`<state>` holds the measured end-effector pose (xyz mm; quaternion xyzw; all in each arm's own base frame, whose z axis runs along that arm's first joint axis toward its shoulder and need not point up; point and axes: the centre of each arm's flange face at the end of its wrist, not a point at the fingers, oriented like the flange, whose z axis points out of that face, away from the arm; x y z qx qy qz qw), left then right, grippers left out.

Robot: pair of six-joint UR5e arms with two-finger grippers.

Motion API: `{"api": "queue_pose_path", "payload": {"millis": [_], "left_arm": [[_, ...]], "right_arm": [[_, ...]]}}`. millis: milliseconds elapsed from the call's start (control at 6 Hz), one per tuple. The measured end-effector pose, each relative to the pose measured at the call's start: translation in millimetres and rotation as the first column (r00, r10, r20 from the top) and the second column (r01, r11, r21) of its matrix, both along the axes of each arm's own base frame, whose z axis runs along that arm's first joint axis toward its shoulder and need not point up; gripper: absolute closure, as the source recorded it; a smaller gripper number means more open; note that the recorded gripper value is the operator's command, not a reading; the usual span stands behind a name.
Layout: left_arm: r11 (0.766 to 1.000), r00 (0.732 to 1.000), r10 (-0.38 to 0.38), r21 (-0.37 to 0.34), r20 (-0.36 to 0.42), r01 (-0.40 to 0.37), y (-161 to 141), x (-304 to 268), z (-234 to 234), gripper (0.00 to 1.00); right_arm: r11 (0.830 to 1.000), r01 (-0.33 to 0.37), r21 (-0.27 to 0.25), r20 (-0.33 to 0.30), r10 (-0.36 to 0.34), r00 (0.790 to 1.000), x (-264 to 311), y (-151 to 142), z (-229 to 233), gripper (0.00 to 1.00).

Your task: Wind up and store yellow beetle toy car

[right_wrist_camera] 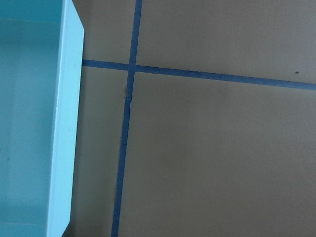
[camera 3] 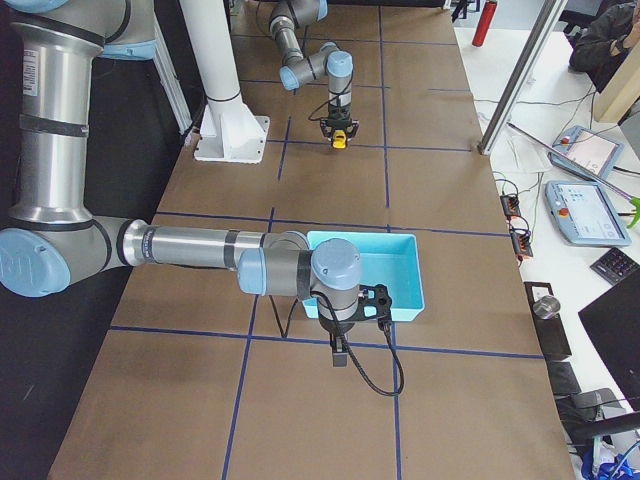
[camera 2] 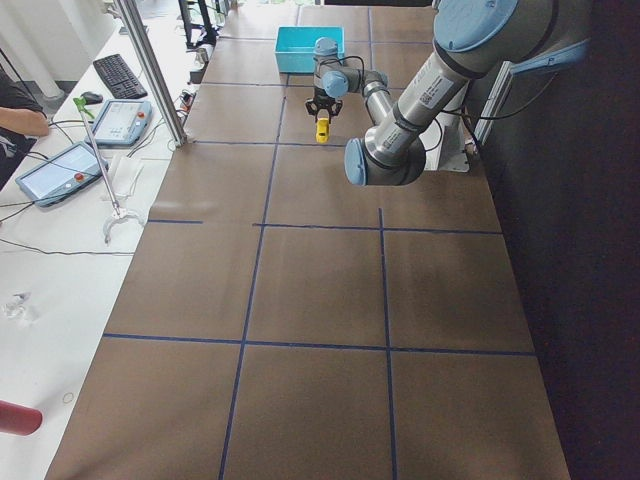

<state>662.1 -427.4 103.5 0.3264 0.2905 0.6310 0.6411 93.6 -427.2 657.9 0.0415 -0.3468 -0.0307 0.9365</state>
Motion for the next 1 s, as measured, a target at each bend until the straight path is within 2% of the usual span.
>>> {"api": "queue_pose_path", "payload": {"millis": [1000], "left_arm": [[1.000, 1.000, -0.014, -0.026, -0.013, 0.014, 1, 8, 26, 0.93]], "right_arm": [[1.000, 0.005, -0.001, 0.000, -0.005, 1.000, -2, -1, 1, 0.00]]}}
